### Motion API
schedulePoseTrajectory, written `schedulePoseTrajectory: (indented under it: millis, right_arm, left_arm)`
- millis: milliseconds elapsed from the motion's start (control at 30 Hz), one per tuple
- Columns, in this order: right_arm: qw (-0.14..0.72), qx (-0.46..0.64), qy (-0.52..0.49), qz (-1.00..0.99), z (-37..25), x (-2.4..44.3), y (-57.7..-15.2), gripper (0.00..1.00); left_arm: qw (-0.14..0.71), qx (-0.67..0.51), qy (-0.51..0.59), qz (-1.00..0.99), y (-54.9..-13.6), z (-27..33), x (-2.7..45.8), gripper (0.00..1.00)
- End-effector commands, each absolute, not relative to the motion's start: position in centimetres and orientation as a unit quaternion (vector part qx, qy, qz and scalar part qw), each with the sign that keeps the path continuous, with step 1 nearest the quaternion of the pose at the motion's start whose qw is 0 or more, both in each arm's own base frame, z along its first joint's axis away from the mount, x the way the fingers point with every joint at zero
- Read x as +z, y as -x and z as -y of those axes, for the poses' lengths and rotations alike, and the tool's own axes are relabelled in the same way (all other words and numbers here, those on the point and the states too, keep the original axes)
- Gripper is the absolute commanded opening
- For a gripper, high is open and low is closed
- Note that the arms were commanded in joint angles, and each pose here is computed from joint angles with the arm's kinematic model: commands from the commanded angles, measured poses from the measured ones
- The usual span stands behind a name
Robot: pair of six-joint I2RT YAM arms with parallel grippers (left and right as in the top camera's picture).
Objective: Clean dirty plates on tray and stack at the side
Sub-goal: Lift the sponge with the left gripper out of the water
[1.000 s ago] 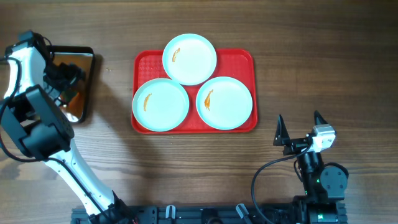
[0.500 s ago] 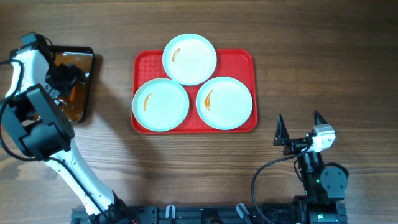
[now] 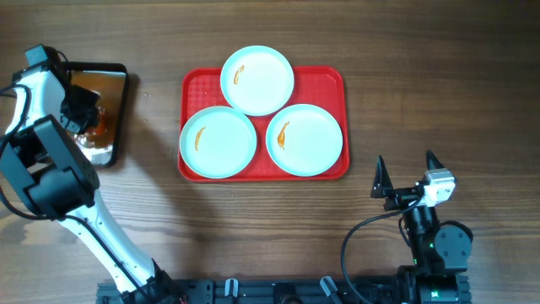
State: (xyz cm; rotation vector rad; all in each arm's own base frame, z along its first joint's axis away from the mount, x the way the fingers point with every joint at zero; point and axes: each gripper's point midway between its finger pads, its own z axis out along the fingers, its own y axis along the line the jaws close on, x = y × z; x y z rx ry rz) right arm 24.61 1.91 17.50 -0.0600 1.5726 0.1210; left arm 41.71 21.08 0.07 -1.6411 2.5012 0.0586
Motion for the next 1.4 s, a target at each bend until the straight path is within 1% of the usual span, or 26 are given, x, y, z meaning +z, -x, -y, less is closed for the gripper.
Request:
schedulePoseTrajectory:
  millis: [0, 133, 167, 200, 267, 300, 367, 433, 500, 533, 567, 667, 733, 800, 967, 1000, 1067, 1167, 1233, 1333, 1367]
  right_arm:
    - [0.707, 0.051, 0.032, -0.704, -1.9, 17.6, -24.6, 1.0]
    - [0.707, 0.051, 0.032, -0.704, -1.9, 17.6, -24.6, 1.0]
    - [0.707, 0.051, 0.032, -0.704, -1.9, 17.6, -24.6, 1.0]
    - [0.707, 0.051, 0.032, -0.704, -1.9, 17.6, -24.6, 1.0]
    - [0.707, 0.051, 0.032, -0.704, -1.9, 17.6, -24.6, 1.0]
    - [0.707, 0.05, 0.032, -0.704, -1.9, 17.6, -24.6, 1.0]
    - [0.707, 0.051, 0.032, -0.704, -1.9, 17.6, -24.6, 1.0]
    - [0.707, 0.051, 0.032, -0.704, -1.9, 17.6, -24.6, 1.0]
    - [0.707, 0.051, 0.032, -0.704, -1.9, 17.6, -24.6, 1.0]
    - [0.707, 0.05, 0.032, -0.704, -1.9, 17.6, -24.6, 1.0]
    - [0.707, 0.051, 0.032, -0.704, -1.9, 17.6, -24.6, 1.0]
    - [0.707, 0.051, 0.032, -0.704, -1.9, 17.6, -24.6, 1.0]
    - [0.707, 0.051, 0.032, -0.704, -1.9, 17.6, -24.6, 1.0]
    - [0.707, 0.051, 0.032, -0.704, -1.9, 17.6, -24.6, 1.0]
    - [0.707, 0.051, 0.032, -0.704, -1.9, 17.6, -24.6, 1.0]
    - [0.707, 0.051, 0.032, -0.704, -1.9, 17.6, -24.6, 1.0]
    - [0.707, 0.051, 0.032, -0.704, -1.9, 17.6, -24.6, 1.0]
    - [0.707, 0.051, 0.032, -0.704, -1.9, 17.6, -24.6, 1.0]
    - [0.707, 0.051, 0.032, -0.704, -1.9, 17.6, -24.6, 1.0]
    - [0.707, 0.051, 0.032, -0.704, -1.9, 17.6, -24.6, 1.0]
    - [0.707, 0.051, 0.032, -0.704, -1.9, 17.6, -24.6, 1.0]
  left_arm:
    - [0.083, -0.005, 0.551, -0.831, -41.8, -20.4, 1.7, 0.04]
    - [0.171, -0.033, 0.542, -0.822, -43.5, -20.7, 9.0, 0.04]
    - [0.21, -0.038, 0.538, -0.816, -44.0, -20.9, 12.0, 0.04]
    - [0.237, -0.042, 0.534, -0.811, -44.3, -21.0, 14.0, 0.04]
    - [0.272, -0.056, 0.526, -0.804, -44.9, -21.0, 16.4, 0.04]
    - [0.28, -0.067, 0.517, -0.806, -45.3, -20.8, 16.8, 0.04]
    - [0.275, -0.087, 0.51, -0.811, -46.0, -20.4, 16.0, 0.04]
    - [0.242, -0.119, 0.507, -0.818, -46.7, -19.4, 13.2, 0.04]
    - [0.189, -0.19, 0.501, -0.823, -47.3, -17.4, 9.7, 0.04]
    - [0.169, -0.232, 0.498, -0.818, -47.4, -16.5, 9.0, 0.04]
    - [0.161, -0.265, 0.495, -0.812, -47.4, -16.2, 9.1, 0.04]
    - [0.165, -0.361, 0.487, -0.778, -47.1, -16.5, 11.9, 0.04]
    - [0.151, -0.435, 0.495, -0.737, -46.7, -16.6, 14.0, 0.04]
    - [0.138, -0.476, 0.509, -0.704, -46.3, -17.1, 15.1, 0.04]
    - [0.138, -0.493, 0.533, -0.674, -45.3, -19.3, 15.7, 0.04]
    - [0.129, -0.495, 0.548, -0.661, -45.2, -19.5, 15.7, 0.04]
    - [0.081, -0.505, 0.614, -0.601, -45.0, -19.9, 15.7, 0.04]
    - [0.071, -0.502, 0.632, -0.586, -45.0, -20.0, 15.5, 0.04]
    - [0.083, -0.472, 0.649, -0.591, -44.9, -20.9, 14.6, 0.04]
    - [0.119, -0.368, 0.697, -0.603, -44.1, -23.7, 11.8, 0.04]
    - [0.122, -0.355, 0.7, -0.608, -44.0, -24.0, 11.5, 0.04]
